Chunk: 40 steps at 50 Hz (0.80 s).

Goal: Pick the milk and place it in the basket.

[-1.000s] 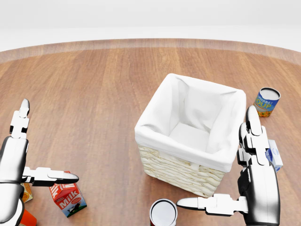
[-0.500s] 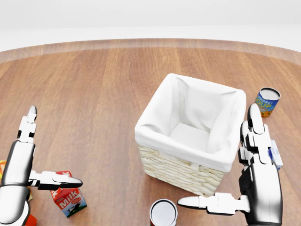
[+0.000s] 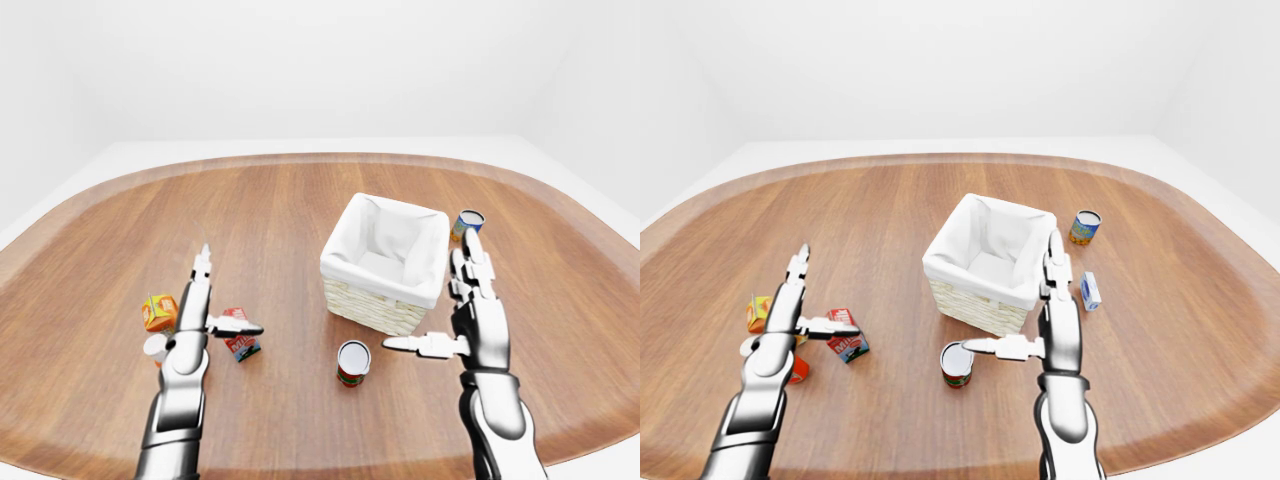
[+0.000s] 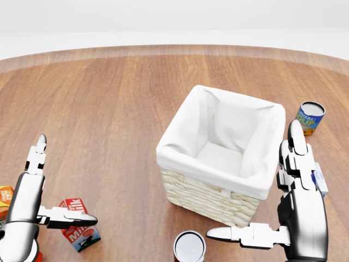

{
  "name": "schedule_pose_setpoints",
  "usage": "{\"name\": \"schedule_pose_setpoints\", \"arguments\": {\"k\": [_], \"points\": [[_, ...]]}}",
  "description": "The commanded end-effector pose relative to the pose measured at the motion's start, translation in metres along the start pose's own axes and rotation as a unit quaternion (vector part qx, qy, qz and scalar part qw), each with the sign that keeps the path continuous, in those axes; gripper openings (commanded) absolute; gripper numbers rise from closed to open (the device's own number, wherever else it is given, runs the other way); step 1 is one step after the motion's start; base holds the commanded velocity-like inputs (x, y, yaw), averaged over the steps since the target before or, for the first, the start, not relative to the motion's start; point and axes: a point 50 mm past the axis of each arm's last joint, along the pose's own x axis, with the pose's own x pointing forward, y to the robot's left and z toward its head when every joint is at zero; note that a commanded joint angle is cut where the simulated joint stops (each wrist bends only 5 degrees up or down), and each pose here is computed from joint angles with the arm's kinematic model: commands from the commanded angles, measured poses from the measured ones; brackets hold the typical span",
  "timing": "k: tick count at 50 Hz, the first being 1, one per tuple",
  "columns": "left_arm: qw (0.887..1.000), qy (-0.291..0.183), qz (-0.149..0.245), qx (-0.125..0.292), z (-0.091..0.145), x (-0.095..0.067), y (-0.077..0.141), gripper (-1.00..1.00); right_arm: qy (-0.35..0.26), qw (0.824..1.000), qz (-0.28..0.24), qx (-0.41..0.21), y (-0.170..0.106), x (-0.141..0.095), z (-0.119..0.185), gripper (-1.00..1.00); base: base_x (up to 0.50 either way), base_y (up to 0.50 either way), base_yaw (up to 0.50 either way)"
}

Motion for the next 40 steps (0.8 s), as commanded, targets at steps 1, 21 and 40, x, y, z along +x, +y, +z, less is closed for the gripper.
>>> {"name": "schedule_pose_setpoints", "arguments": {"k": [1,21,40], "points": [[1.0,0.031,-0.002,-0.005,-0.013,0.005,-0.003,1.0,-0.002,1.0,0.001,0.001,0.0,-0.001,0.001,1.0,0.0,0.0,0.0],[0.999,0.054,-0.005,-0.008,-0.025,0.011,-0.007,1.0,-0.002,1.0,0.001,0.003,0.0,0.0,0.001,1.0,0.0,0.0,0.0],[0.998,0.056,-0.007,-0.005,-0.031,0.01,-0.01,1.0,0.002,1.0,0.002,0.002,0.001,0.0,-0.001,1.0,0.0,0.0,0.0]]}}
